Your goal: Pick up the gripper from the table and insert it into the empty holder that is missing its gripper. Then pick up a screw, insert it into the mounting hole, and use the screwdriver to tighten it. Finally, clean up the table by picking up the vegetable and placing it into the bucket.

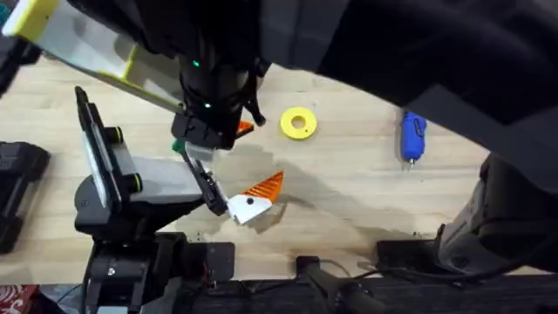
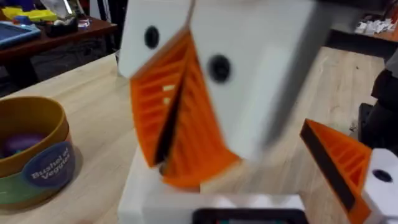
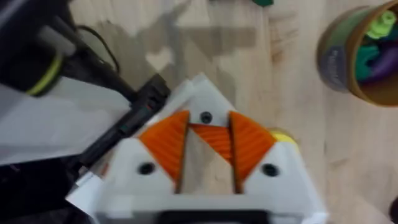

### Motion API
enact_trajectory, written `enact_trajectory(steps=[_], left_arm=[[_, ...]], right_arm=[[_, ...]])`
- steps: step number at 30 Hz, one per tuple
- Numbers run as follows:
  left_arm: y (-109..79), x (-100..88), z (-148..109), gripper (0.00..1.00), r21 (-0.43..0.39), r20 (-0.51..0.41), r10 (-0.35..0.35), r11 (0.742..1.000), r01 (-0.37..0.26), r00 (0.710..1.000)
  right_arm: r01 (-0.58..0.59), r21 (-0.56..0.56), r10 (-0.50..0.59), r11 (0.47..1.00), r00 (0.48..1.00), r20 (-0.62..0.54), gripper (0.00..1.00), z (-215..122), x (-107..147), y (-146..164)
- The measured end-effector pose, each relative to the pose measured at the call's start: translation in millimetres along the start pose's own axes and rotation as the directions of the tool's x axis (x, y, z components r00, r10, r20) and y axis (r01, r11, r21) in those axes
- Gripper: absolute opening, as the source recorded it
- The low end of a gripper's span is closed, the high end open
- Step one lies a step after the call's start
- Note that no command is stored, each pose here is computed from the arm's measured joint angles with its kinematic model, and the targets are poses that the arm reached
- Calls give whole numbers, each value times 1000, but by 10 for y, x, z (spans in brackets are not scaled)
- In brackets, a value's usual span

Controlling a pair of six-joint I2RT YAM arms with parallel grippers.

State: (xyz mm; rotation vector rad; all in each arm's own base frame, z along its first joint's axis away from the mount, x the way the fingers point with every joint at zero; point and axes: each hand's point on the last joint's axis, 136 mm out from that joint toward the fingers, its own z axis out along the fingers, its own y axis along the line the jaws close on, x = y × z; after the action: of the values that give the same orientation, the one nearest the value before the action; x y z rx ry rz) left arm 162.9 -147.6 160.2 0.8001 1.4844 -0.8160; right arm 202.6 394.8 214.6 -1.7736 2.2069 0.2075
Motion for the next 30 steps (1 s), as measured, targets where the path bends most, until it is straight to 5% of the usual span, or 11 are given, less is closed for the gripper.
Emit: enact_trajectory(steps=[3,5,21,30], left_arm=[[-1,0,0,985,0,0,-1,1000,1,1000],[-1,1,0,985,0,0,-3,1000,3,1000],[-7,-1,0,985,4,0,1,1000,-1,1000],[-8,-1,0,985,5,0,2,1000,-2,1000]], right_arm=[[-9,37,9,999,1000,-11,835,-11,37,-111],[-19,50,19,999,1000,-9,983,-26,51,-179],[-22,44,21,999,1000,18,996,-132,39,-160],[-96,9,93,995,982,166,997,-709,92,-344]])
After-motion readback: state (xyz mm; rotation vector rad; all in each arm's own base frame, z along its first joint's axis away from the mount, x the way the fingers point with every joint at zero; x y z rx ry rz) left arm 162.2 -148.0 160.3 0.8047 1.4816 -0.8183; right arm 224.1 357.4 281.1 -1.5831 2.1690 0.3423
